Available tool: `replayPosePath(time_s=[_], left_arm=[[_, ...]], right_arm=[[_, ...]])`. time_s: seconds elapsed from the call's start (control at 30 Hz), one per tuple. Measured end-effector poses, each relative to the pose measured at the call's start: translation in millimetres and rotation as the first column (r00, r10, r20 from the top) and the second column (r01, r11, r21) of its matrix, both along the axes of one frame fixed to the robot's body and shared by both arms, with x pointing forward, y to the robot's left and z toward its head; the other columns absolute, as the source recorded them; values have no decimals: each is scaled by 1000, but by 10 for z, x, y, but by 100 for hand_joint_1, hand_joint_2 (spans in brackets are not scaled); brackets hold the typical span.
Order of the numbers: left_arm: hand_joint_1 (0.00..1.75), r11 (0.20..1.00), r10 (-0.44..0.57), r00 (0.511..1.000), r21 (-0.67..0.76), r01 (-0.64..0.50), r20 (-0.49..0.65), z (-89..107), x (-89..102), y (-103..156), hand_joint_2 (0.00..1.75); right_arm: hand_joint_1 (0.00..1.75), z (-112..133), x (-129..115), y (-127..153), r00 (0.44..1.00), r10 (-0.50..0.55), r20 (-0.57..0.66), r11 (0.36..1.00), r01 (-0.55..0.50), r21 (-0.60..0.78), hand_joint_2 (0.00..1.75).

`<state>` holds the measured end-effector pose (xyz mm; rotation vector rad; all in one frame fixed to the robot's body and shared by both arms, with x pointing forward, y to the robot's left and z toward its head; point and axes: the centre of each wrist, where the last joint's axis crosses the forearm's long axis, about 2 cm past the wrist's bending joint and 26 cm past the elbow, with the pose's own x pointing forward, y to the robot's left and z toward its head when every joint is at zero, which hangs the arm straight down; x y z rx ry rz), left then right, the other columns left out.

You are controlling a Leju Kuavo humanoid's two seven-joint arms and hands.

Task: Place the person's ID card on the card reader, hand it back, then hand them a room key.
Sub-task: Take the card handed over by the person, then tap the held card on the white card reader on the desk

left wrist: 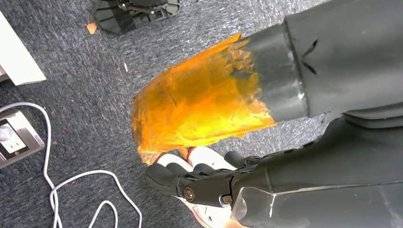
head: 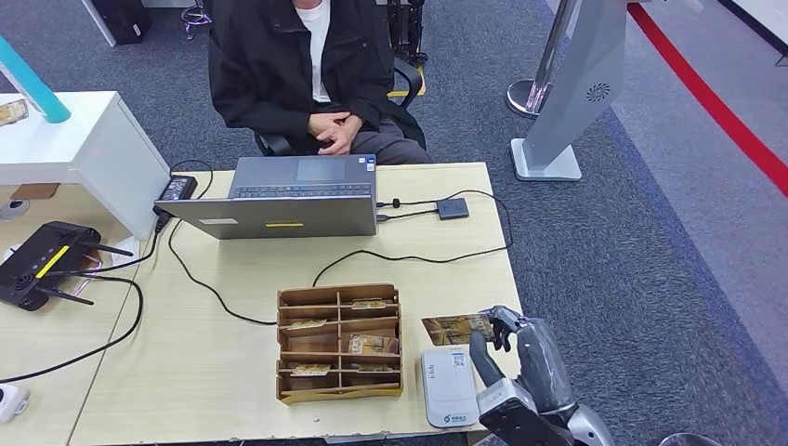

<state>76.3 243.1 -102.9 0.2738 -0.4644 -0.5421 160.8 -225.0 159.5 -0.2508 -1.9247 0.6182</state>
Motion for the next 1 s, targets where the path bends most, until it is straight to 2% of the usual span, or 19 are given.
replayPosePath(time_s=[0.3, 1.0], left_arm=[[0, 1000, 1, 1000, 1, -1, 1, 0, -1, 1, 0], [0, 1000, 14, 1000, 7, -15, 18, 0, -8, 6, 0]], right_arm=[[175, -81, -44, -29, 999, -3, -48, 1000, 3, -4, 175], [175, -358, -139, -81, 970, 12, -244, 1000, -18, -20, 175]])
